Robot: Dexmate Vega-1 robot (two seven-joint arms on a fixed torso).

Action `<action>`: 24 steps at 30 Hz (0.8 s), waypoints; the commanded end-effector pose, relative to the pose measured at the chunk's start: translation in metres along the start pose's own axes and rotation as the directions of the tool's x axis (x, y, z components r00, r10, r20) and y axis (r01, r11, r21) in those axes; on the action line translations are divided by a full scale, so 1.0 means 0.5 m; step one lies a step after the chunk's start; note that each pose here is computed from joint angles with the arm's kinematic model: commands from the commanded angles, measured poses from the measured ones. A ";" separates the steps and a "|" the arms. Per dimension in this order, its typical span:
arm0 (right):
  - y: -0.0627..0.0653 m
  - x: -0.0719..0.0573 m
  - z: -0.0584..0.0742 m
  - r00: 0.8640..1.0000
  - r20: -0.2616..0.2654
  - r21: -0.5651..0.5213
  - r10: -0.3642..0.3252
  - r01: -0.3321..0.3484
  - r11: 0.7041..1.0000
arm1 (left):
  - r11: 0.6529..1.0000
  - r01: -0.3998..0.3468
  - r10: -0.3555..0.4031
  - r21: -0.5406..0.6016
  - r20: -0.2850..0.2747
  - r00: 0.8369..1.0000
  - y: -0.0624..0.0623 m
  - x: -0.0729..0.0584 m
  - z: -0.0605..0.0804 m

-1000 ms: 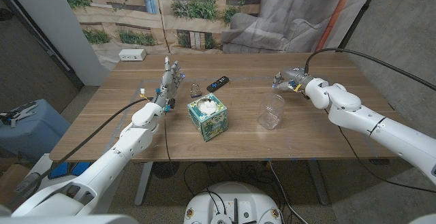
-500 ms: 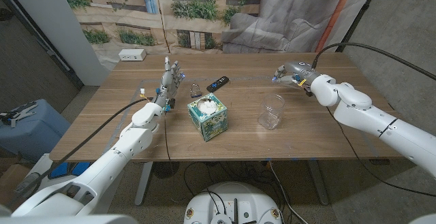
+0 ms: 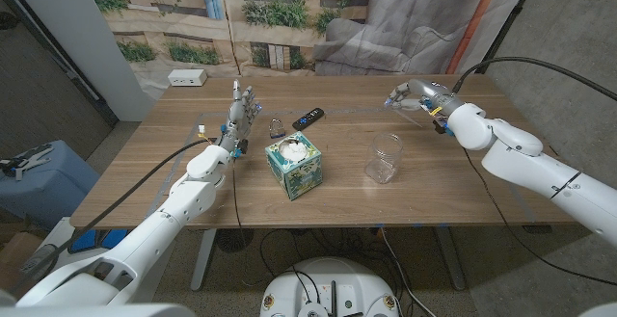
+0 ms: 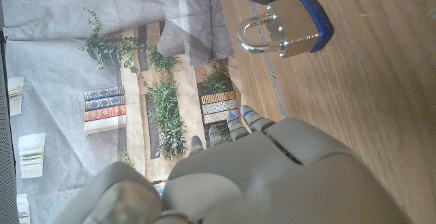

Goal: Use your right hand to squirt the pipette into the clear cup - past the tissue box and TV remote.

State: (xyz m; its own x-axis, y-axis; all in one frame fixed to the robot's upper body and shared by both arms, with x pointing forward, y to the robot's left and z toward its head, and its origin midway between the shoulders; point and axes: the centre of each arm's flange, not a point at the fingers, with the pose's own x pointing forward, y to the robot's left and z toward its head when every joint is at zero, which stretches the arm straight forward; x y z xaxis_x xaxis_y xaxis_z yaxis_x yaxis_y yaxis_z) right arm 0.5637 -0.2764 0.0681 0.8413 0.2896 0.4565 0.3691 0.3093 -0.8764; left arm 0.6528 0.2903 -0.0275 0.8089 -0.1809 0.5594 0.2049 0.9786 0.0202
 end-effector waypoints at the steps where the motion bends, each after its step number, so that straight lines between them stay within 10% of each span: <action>1: -0.034 -0.027 0.007 0.998 0.033 0.185 -0.058 0.051 0.981 | 1.000 0.000 0.000 0.000 0.000 1.000 0.000 0.000 0.000; 24: -0.085 -0.125 0.019 0.974 0.021 0.409 -0.224 0.196 0.891 | 1.000 0.000 0.000 0.000 0.000 1.000 -0.001 0.000 0.000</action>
State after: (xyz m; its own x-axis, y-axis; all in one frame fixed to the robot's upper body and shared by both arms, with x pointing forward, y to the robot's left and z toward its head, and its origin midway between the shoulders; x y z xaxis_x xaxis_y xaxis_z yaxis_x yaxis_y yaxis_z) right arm 0.5150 -0.2918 0.0793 0.7561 0.2828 0.5902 0.3307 0.6131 -0.7174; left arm 0.6528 0.2901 -0.0276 0.8089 -0.1811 0.5593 0.2051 0.9785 0.0202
